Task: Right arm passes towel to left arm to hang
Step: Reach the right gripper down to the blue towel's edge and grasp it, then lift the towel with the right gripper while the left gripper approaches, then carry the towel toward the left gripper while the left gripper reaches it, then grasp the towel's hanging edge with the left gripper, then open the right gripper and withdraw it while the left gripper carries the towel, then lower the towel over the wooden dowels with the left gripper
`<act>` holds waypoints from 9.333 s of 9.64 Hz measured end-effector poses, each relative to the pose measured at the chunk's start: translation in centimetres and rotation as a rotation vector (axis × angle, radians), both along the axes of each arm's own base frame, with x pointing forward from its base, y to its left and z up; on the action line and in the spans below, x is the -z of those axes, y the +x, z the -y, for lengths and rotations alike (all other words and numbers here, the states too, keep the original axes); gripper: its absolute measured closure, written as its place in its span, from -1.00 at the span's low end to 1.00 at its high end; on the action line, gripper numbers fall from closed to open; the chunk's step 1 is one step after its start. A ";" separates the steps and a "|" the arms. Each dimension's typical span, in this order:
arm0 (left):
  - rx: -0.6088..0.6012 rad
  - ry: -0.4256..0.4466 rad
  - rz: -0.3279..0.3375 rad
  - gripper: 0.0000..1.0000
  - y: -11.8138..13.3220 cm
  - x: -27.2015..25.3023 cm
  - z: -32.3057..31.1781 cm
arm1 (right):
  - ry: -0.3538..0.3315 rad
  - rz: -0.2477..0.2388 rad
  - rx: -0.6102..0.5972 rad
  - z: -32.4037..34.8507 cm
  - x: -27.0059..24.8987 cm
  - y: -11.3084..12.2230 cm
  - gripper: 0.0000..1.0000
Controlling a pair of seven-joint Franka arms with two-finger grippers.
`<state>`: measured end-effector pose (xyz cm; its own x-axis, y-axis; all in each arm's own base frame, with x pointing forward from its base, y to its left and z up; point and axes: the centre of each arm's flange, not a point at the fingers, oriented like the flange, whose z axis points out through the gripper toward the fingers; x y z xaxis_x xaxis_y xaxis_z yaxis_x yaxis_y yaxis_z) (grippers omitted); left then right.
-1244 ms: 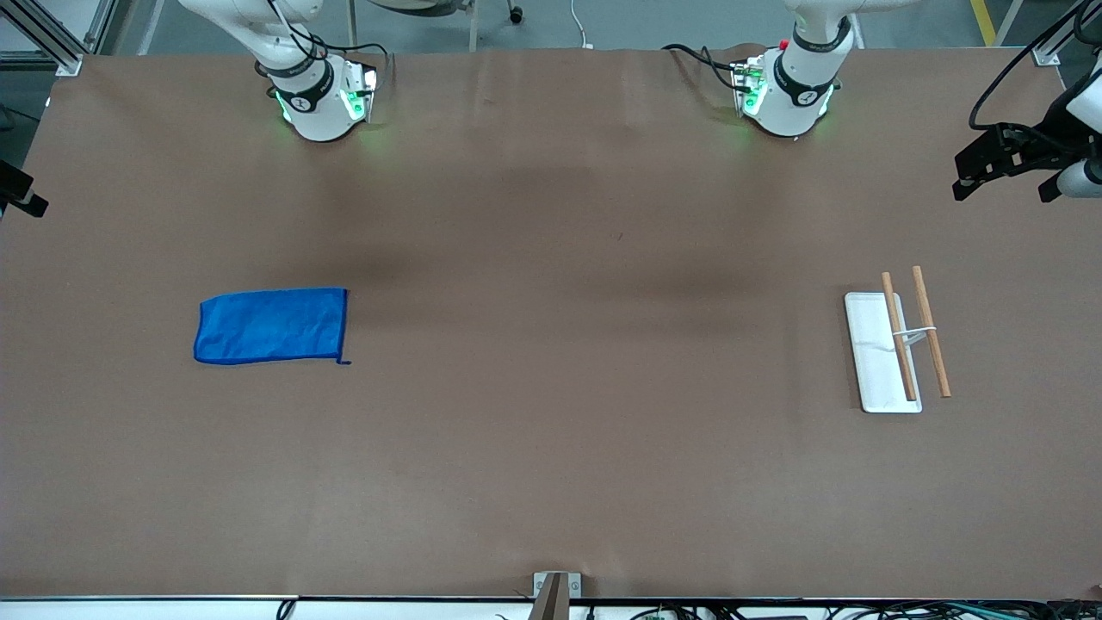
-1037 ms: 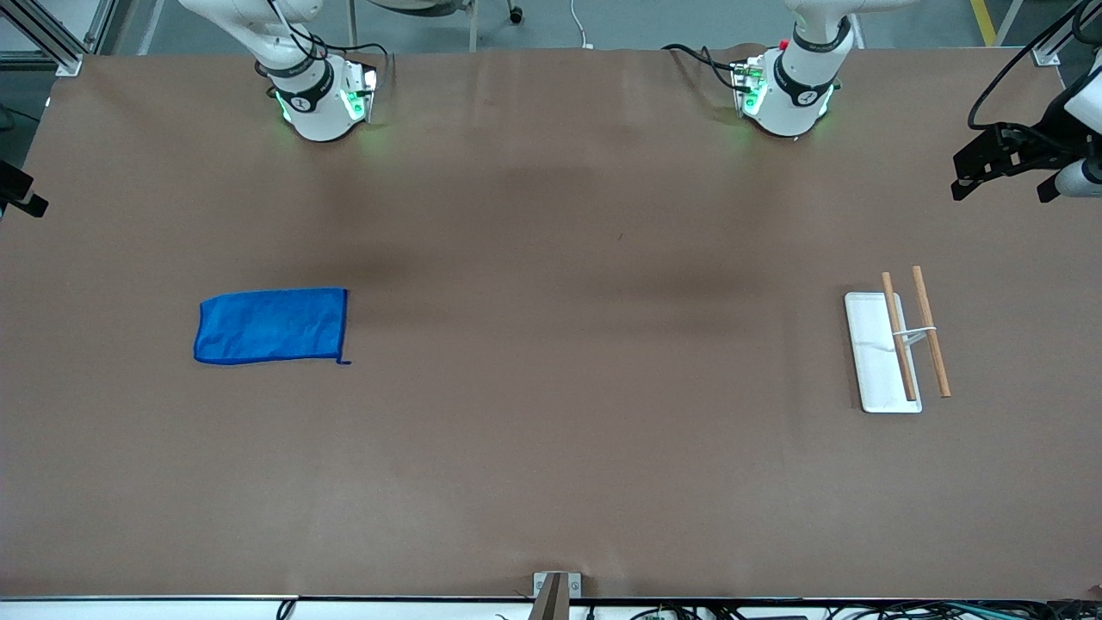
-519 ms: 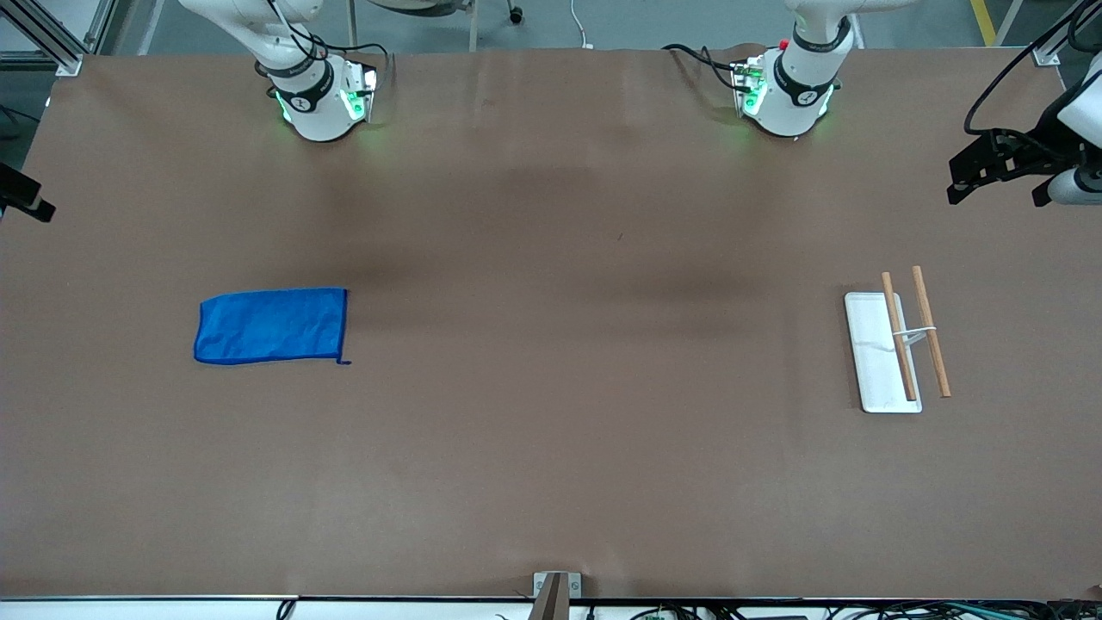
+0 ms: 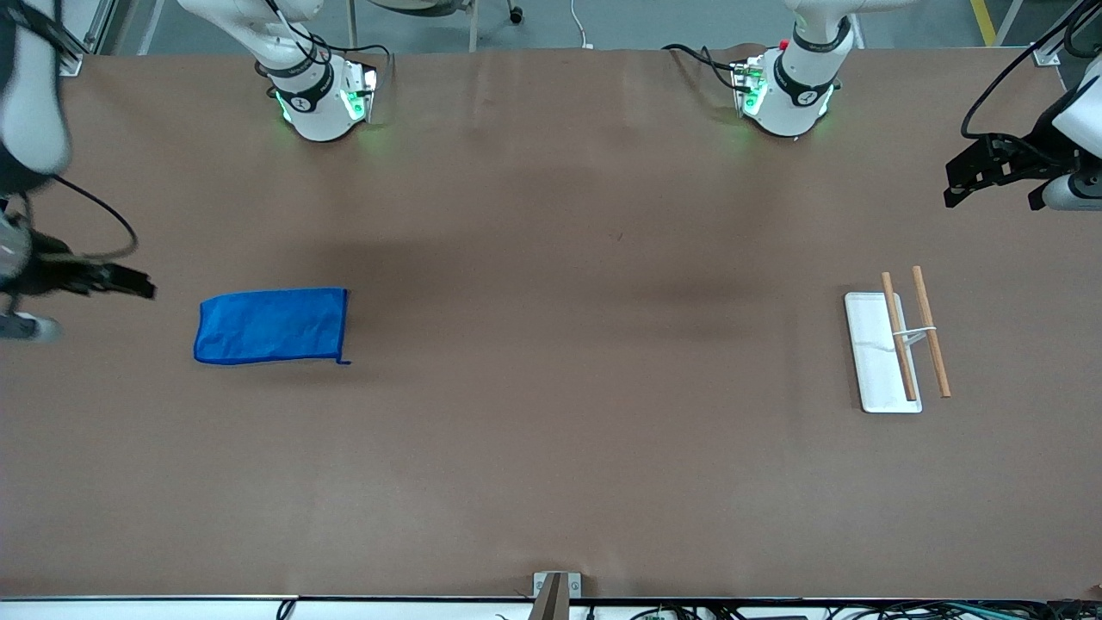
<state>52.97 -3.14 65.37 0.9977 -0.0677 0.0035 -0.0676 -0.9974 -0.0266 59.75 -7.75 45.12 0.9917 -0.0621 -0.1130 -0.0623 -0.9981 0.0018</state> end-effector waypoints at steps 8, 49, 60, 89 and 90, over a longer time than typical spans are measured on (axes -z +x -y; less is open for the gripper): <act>0.003 -0.001 -0.002 -1.00 0.2 0.1 0.2 | -0.019 0.115 -0.091 0.1 23.7 -5.8 -1.00; 0.013 -2.106 -0.248 -0.74 -0.2 40.6 24.5 | 1.496 -0.059 0.361 -46.6 -3.0 -5.1 0.84; 0.043 -2.176 -0.205 0.67 1.6 37.2 25.6 | 1.502 -0.032 0.371 -47.9 -2.9 -5.1 0.84; -0.643 0.027 -0.274 0.95 6.2 20.9 -7.0 | -0.005 0.189 0.081 1.8 -21.9 -5.6 -1.00; -0.607 0.042 -0.259 0.95 6.4 21.3 -8.4 | -0.002 0.162 0.090 2.0 -21.4 -5.8 -1.00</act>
